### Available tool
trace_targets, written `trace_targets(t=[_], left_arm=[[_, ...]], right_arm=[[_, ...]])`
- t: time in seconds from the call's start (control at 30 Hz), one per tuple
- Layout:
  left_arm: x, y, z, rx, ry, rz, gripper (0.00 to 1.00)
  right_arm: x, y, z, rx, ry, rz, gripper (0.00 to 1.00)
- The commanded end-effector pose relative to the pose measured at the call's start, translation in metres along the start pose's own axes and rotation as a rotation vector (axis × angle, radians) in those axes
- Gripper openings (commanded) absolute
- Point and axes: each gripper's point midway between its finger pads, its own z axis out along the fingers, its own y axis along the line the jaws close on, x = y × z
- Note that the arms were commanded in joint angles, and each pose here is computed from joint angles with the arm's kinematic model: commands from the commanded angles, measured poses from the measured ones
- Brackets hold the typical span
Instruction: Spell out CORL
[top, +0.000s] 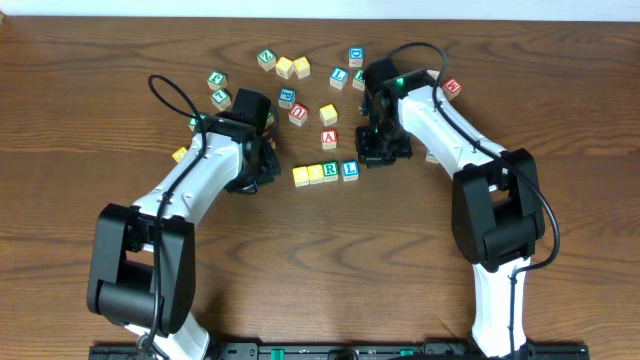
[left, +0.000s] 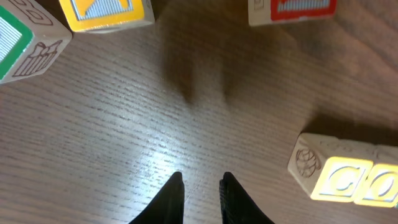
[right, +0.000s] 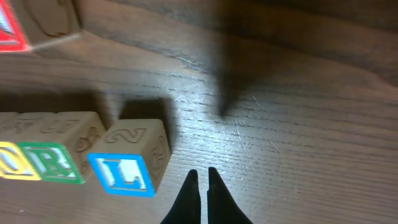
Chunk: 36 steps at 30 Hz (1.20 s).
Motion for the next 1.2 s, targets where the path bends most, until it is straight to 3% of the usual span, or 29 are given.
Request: trace_targets(t=[0.0,0.67,1.17], left_arm=[[0.008,0.000,0.003,0.008,0.034,0.073,0.19],[0.009,-0.005,0.004,0.027,0.036,0.091,0.19],[0.001,-0.012,0.004,0.058,0.004,0.093,0.19]], right_arm=[[0.006,0.002,0.001,0.009,0.001,-0.026,0.02],[0.008,0.032,0.013,-0.017,-0.033,-0.042,0.08],[-0.005,0.033,0.006,-0.053,-0.074,-0.048,0.04]])
